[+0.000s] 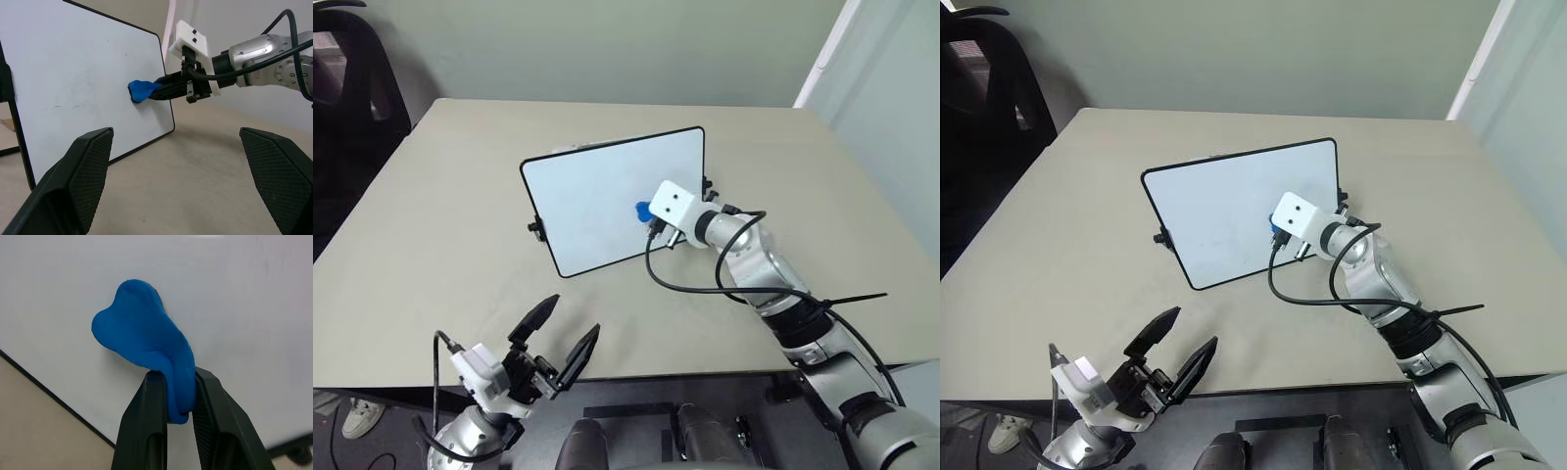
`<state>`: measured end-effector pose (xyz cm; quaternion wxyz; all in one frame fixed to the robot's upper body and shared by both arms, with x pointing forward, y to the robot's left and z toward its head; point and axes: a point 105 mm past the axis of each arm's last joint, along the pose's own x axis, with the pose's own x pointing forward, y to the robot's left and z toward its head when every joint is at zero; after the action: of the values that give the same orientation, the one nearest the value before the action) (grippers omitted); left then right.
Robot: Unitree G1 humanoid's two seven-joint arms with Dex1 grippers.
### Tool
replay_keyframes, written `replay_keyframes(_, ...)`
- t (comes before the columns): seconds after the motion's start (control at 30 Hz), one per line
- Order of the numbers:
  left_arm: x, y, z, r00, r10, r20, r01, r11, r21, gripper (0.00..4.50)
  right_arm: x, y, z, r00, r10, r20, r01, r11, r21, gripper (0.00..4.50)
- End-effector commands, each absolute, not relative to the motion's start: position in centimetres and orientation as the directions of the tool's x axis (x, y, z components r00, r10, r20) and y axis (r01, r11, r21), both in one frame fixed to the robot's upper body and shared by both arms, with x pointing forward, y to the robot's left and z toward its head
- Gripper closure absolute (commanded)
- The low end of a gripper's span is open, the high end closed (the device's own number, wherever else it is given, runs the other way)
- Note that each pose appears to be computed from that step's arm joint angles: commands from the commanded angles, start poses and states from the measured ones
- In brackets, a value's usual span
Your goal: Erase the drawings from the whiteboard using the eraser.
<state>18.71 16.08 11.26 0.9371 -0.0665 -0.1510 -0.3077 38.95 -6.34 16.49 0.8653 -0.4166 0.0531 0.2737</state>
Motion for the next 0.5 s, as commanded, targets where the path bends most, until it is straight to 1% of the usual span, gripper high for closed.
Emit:
replay_keyframes(0.03,18.4,15.6,12.3,0.743,-0.565,0.359,0.609,0.793,-0.011,0.0,39.9,-9.7,16.7,0.901,0.298,-0.315,-0.432,0.561,-0.706,4.08)
replay_keyframes(0.17,18.3,15.6,12.3,0.742,-0.565,0.361,0.61,0.792,-0.012,0.0,39.8,-10.8,15.9,0.903,0.261,-0.34,-0.429,0.547,-0.719,4.08)
replay_keyframes(0.3,18.3,15.7,12.4,0.743,-0.563,0.361,0.608,0.794,-0.013,0.0,39.4,-11.3,16.0,0.908,0.253,-0.334,-0.419,0.574,-0.704,4.08)
replay_keyframes(0.4,18.3,15.8,12.4,0.743,-0.564,0.36,0.608,0.794,-0.013,0.0,38.7,-11.0,16.9,0.907,0.285,-0.309,-0.421,0.599,-0.682,4.08)
replay_keyframes(0.5,18.2,15.7,12.4,0.741,-0.567,0.359,0.611,0.792,-0.012,0.0,37.1,-10.7,18.7,0.896,0.355,-0.266,-0.44,0.64,-0.629,4.08)
